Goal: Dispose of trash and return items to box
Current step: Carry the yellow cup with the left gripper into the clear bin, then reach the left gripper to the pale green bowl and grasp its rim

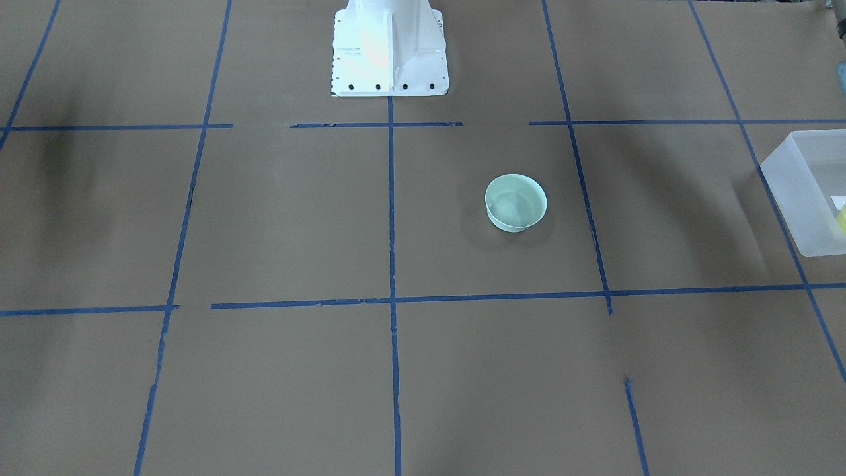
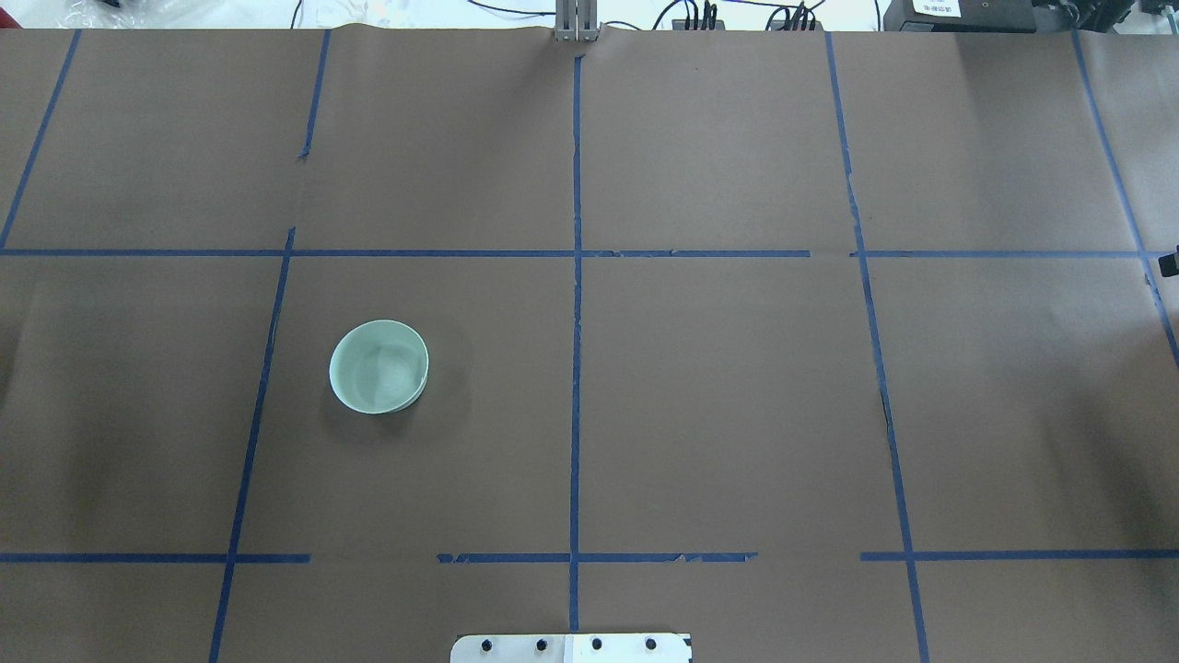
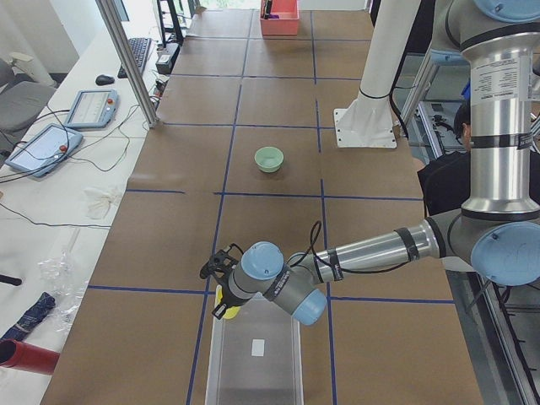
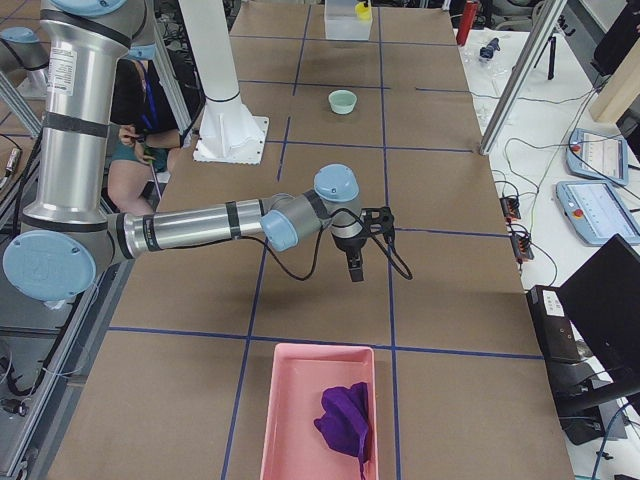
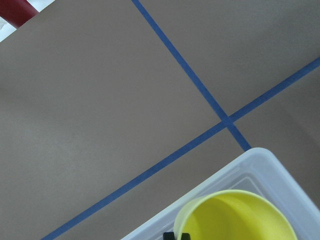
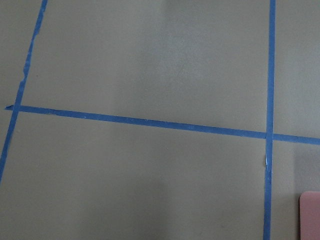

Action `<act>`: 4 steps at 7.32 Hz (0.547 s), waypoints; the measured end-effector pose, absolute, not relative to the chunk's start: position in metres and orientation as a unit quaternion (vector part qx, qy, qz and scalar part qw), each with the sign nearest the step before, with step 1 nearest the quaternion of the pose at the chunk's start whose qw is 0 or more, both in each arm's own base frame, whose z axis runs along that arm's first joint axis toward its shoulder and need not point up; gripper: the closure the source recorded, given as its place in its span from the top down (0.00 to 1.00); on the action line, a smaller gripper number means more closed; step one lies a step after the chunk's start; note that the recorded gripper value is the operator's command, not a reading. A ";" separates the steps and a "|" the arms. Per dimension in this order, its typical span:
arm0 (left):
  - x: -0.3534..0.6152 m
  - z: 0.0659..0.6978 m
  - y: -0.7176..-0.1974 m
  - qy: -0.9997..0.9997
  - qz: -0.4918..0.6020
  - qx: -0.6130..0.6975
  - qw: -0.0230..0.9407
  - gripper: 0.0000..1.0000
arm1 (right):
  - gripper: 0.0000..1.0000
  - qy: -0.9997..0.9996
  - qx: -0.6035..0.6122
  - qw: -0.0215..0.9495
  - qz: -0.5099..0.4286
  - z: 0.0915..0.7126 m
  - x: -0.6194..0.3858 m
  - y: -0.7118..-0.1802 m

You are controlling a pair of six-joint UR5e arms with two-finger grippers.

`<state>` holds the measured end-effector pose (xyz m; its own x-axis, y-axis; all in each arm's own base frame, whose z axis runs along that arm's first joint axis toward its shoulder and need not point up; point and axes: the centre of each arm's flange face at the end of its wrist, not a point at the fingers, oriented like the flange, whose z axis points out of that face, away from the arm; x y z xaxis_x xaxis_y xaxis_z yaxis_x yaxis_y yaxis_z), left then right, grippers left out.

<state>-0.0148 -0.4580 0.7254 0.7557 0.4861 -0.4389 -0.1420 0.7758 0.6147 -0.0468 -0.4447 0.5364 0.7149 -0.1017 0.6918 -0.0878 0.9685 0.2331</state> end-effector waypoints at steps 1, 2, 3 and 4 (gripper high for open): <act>-0.002 0.723 -0.458 0.311 0.175 0.285 0.890 0.48 | 1.00 -0.378 0.126 0.917 -0.004 0.536 -0.047 -0.445; 0.004 0.723 -0.456 0.314 0.177 0.285 0.888 0.99 | 1.00 -0.377 0.126 0.917 -0.004 0.536 -0.047 -0.445; 0.007 0.723 -0.456 0.313 0.184 0.287 0.887 1.00 | 1.00 -0.377 0.126 0.918 -0.003 0.536 -0.047 -0.445; 0.007 0.722 -0.455 0.310 0.193 0.291 0.884 1.00 | 1.00 -0.377 0.126 0.917 -0.004 0.537 -0.047 -0.445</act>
<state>0.0071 -0.4555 0.7219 0.7335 0.5211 -0.4365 -0.1605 0.7567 0.6337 -0.0468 -0.4448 0.5365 0.7151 -0.1015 0.6916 -0.0884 0.9683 0.2335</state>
